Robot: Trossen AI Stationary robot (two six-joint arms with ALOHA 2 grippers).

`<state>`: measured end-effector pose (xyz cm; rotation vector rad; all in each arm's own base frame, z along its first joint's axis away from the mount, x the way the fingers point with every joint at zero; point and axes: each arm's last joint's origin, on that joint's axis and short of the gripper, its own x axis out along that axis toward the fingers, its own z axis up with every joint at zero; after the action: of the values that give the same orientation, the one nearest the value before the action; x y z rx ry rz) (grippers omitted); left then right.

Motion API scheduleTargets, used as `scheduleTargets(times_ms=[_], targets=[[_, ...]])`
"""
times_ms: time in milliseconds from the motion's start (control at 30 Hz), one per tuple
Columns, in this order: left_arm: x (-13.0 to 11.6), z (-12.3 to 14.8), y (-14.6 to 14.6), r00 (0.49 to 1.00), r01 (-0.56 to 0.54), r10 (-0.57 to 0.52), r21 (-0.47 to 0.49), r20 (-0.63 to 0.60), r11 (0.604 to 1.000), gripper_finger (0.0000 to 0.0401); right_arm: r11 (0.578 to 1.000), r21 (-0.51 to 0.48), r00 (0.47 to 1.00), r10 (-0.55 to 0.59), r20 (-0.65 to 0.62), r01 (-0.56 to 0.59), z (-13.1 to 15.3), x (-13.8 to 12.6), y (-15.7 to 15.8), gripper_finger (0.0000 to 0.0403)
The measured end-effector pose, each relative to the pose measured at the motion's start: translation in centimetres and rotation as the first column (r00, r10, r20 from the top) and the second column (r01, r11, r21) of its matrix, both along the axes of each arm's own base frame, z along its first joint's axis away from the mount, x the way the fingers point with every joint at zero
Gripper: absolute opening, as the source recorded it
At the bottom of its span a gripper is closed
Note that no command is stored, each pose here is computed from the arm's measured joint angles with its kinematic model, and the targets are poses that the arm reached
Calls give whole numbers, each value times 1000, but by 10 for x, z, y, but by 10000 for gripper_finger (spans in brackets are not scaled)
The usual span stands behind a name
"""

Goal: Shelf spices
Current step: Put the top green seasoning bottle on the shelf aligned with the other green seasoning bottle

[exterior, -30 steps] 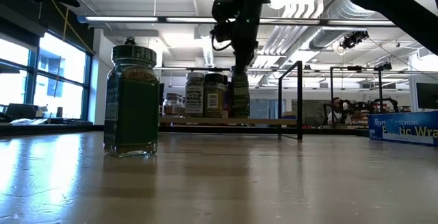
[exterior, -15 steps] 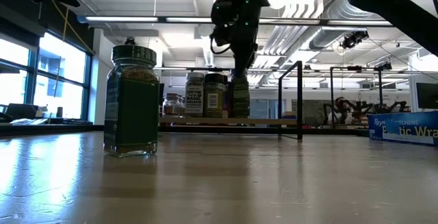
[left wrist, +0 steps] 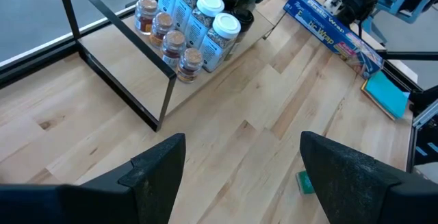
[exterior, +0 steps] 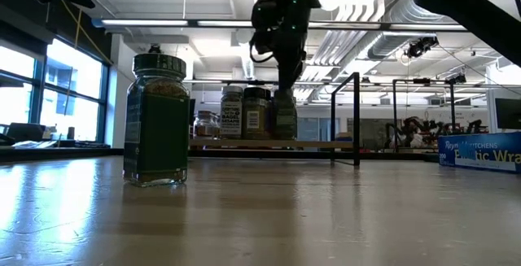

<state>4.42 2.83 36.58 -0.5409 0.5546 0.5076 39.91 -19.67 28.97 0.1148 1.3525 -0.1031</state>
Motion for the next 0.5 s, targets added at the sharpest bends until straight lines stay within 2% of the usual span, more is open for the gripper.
scheduleTargets(times_ms=[200, 300, 500], targets=[[0, 0, 0, 1000, 1, -1, 0, 0, 1000, 282, 999, -36, 1000, -12, -15, 11, 0, -1, -2, 241], [0, 0, 0, 1000, 0, 0, 0, 0, 1000, 282, 996, -64, 997, -70, -26, 68, 0, -1, -3, 242], [0, 0, 0, 1000, 1, -1, 0, 0, 1000, 282, 984, -42, 985, -173, -27, 171, 0, -1, -2, 231]])
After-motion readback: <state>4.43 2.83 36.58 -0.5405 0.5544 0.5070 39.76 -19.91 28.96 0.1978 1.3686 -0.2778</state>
